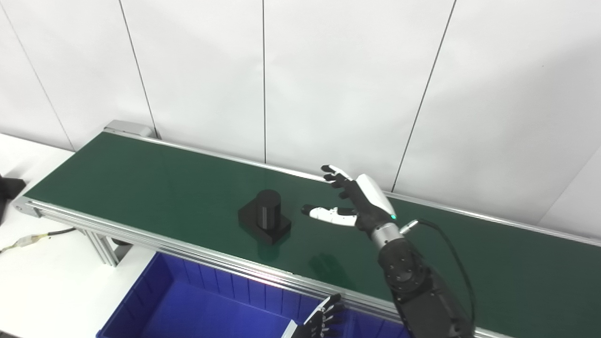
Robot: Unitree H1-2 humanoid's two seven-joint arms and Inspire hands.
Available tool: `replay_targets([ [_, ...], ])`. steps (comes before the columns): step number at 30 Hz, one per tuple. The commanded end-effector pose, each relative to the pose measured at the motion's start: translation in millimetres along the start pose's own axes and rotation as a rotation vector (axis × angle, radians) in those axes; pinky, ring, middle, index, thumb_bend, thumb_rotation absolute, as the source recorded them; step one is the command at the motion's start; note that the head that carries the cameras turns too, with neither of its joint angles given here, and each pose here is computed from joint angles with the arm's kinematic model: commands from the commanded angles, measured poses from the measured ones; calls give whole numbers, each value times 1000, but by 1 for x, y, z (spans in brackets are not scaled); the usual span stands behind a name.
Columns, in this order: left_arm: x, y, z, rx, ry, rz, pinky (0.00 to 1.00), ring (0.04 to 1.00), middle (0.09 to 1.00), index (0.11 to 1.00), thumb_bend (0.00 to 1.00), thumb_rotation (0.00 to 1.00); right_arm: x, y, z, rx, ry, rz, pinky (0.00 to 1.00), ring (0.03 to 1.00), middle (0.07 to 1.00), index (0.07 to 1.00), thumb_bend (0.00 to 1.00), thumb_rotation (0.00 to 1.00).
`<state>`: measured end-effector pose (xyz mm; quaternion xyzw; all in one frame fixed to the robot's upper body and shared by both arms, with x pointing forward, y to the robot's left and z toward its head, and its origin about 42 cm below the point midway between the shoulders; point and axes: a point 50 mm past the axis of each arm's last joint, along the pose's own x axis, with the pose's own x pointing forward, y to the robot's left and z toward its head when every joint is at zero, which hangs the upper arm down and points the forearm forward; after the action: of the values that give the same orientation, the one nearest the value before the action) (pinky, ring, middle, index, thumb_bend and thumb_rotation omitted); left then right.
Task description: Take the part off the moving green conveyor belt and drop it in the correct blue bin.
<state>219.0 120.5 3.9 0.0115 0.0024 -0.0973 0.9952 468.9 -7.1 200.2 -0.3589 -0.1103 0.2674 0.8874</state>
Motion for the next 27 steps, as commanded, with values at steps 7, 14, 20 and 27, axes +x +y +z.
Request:
replay_targets([
  [7,4,-8,11,-11,-55,-19,773,851,897,949,862,843,23,2,35,-37,-120,-9,765,843,856,901,715,519],
  [14,4,-9,11,-6,-58,-22,775,861,912,947,855,848,29,17,28,-45,-96,20,777,841,857,897,731,507],
  [20,4,-11,11,-8,-59,-25,773,873,924,947,855,847,31,27,21,-50,-74,43,792,858,870,899,739,489],
  [27,3,-13,12,-9,-62,-24,761,873,920,946,855,844,34,31,10,-51,-26,53,812,865,864,893,747,463],
])
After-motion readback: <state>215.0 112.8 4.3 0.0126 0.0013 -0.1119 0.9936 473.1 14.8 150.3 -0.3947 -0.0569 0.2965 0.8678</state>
